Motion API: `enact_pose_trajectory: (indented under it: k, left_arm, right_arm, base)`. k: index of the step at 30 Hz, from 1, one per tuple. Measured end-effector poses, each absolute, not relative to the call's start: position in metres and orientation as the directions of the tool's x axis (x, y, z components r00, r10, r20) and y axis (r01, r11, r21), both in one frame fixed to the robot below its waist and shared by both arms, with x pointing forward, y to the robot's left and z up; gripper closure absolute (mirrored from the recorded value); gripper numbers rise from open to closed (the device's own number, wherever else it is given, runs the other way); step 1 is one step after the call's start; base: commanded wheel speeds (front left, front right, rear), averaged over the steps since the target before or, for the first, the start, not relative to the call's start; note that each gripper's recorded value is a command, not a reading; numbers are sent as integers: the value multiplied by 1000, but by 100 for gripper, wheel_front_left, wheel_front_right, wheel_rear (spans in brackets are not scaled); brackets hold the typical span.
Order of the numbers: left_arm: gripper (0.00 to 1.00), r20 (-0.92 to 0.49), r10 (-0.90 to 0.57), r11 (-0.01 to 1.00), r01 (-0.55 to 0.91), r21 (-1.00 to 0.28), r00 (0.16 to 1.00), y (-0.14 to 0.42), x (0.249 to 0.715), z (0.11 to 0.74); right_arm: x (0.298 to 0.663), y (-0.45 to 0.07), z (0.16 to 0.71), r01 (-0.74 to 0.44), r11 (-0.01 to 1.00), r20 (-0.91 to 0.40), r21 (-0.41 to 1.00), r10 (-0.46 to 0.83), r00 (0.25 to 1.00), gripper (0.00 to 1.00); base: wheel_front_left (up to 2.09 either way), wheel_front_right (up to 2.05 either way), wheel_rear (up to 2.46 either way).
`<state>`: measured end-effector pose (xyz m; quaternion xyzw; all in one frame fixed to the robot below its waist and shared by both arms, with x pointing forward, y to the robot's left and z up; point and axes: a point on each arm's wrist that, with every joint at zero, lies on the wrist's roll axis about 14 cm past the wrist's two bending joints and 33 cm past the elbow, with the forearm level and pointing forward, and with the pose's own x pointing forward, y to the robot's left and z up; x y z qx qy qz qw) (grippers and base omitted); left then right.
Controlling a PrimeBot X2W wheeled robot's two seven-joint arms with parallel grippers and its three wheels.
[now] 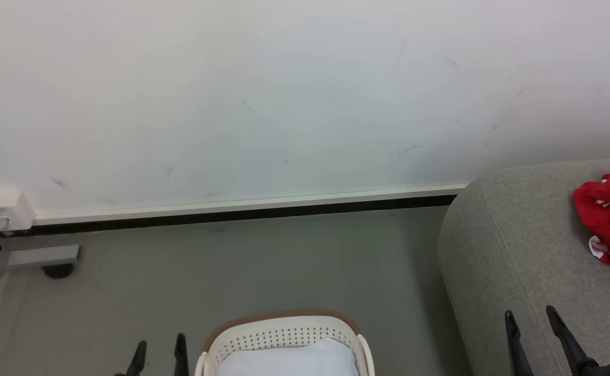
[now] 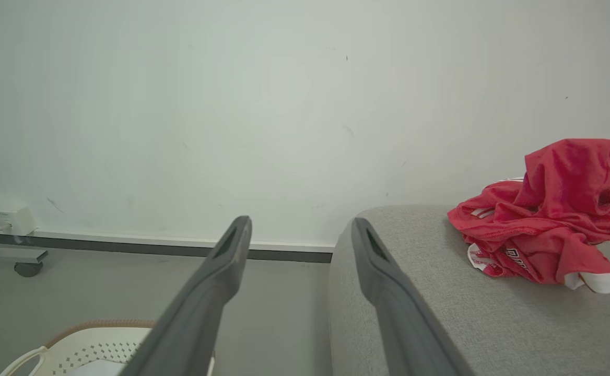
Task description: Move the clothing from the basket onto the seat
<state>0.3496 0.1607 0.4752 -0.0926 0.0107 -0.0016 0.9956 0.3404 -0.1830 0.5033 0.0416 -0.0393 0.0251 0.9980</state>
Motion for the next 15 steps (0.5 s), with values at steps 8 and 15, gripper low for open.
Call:
enact_pose_trajectory:
  k: [8, 15]
  left_arm:
    - [100, -71, 1, 980, -16, -200, 997, 160, 342, 460]
    - [100, -134, 23, 951, -63, -304, 991, 166, 340, 448]
  right_arm:
    - [337, -178, 489, -62, 994, 38, 90, 59, 998, 100]
    - [335, -182, 478, -24, 976, -9, 218, 26, 1000, 100]
  base:
    - [0, 0, 0]
    - [0, 0, 0]
